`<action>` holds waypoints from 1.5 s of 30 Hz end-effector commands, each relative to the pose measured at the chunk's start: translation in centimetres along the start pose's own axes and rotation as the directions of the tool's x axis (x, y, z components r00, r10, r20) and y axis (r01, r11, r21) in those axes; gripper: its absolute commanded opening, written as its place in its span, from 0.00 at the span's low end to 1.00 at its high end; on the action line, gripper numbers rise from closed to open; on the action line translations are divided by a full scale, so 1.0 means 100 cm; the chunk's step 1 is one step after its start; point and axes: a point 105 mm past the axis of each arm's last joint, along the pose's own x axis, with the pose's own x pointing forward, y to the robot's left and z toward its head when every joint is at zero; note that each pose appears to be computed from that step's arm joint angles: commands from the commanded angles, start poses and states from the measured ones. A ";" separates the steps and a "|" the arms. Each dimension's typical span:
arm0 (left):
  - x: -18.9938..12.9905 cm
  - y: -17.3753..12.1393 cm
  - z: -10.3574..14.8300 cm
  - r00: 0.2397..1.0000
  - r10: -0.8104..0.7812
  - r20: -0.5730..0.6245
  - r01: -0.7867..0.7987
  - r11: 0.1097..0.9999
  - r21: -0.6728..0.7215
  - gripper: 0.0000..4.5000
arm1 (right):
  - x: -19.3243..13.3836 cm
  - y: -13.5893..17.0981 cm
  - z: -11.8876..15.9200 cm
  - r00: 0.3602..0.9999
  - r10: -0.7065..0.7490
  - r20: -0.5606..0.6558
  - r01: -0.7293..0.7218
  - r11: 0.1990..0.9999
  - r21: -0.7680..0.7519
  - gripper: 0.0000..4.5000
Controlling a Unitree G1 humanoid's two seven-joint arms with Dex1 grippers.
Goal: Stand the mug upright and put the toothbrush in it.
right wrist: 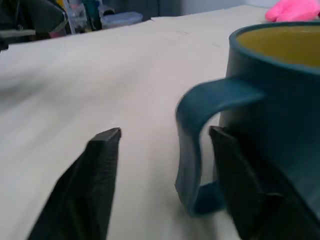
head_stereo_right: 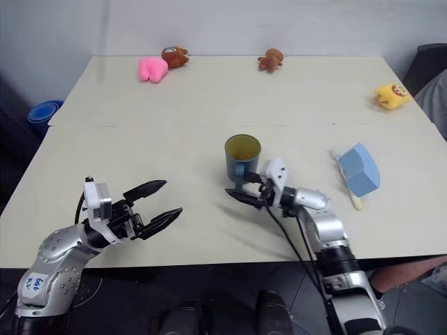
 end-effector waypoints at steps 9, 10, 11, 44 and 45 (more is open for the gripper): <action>-0.004 -0.002 0.003 1.000 -0.005 0.012 0.005 1.000 0.018 1.00 | -0.122 -0.048 0.036 0.919 -0.327 -0.222 0.320 0.945 -0.070 0.86; -0.004 -0.002 0.003 1.000 -0.008 0.011 0.008 1.000 0.016 1.00 | -0.131 -0.057 0.035 0.890 -0.379 -0.253 0.369 0.925 -0.086 0.86; -0.004 -0.002 0.003 1.000 -0.010 0.011 0.009 1.000 0.015 1.00 | -0.135 -0.062 0.034 0.874 -0.404 -0.270 0.394 0.914 -0.095 0.86; 0.005 -0.005 -0.006 0.998 -0.066 0.010 0.066 0.998 0.004 1.00 | -0.157 -0.100 0.016 0.672 -0.440 -0.595 0.443 0.883 -0.154 0.86; 0.005 -0.005 -0.006 0.998 -0.067 0.010 0.067 0.998 0.004 1.00 | -0.159 -0.104 0.011 0.646 -0.457 -0.611 0.461 0.872 -0.164 0.86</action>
